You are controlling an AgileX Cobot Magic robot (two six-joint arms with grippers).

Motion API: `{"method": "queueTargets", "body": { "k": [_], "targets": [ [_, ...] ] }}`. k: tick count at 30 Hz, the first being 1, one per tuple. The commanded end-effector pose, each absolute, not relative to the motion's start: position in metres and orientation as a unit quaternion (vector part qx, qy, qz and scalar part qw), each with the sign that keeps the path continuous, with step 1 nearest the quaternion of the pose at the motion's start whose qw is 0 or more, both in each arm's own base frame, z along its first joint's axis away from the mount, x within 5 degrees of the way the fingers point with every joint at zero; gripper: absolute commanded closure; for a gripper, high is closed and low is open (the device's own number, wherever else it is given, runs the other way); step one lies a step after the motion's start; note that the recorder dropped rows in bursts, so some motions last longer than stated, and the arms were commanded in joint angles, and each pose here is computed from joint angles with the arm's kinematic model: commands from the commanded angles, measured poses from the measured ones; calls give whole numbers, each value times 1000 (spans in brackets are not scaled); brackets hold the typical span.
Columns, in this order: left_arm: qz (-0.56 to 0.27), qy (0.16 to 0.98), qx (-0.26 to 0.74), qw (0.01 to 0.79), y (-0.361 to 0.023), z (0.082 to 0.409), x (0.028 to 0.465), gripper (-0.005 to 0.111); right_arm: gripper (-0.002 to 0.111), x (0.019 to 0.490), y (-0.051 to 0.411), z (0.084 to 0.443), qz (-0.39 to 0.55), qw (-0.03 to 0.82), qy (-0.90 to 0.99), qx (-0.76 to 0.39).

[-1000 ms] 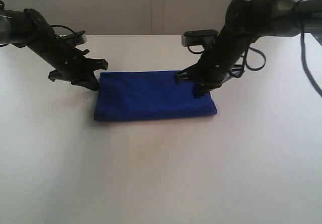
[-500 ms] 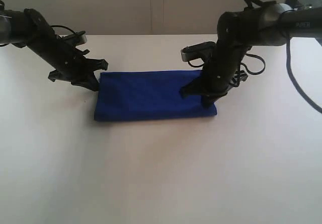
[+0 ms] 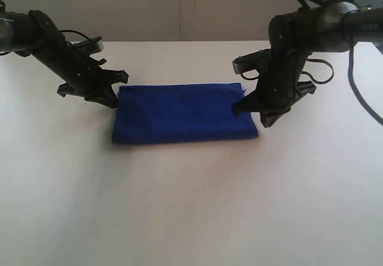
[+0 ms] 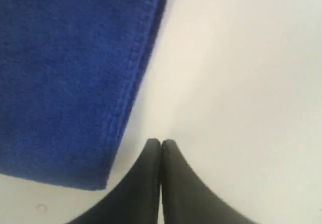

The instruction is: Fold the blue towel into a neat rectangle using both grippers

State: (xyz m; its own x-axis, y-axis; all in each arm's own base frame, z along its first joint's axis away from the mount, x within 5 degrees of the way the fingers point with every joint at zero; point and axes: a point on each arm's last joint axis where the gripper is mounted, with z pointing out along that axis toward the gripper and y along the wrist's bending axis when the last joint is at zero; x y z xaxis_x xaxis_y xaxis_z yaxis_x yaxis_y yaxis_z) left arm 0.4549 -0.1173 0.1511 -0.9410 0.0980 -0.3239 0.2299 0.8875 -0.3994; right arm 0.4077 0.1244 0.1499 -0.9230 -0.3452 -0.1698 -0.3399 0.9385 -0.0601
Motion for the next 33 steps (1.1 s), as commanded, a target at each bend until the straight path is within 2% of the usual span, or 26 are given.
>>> {"method": "queueTargets", "body": {
  "k": [1,13,22,29,33],
  "targets": [
    [-227,958,87,151,-121,154,454,107,108,407,120,150,0,82,984,-156],
    [-234,955,74,167,-122,155,458,107,108,403,131,150,50,72,983,-160],
    [-233,956,72,164,-122,149,459,107,108,403,131,135,46,47,985,-162],
    [-229,955,71,174,-122,149,460,107,108,404,123,158,10,80,983,-168],
    [-228,955,71,176,-121,149,461,107,108,405,124,151,12,73,983,-168]
  ]
}}
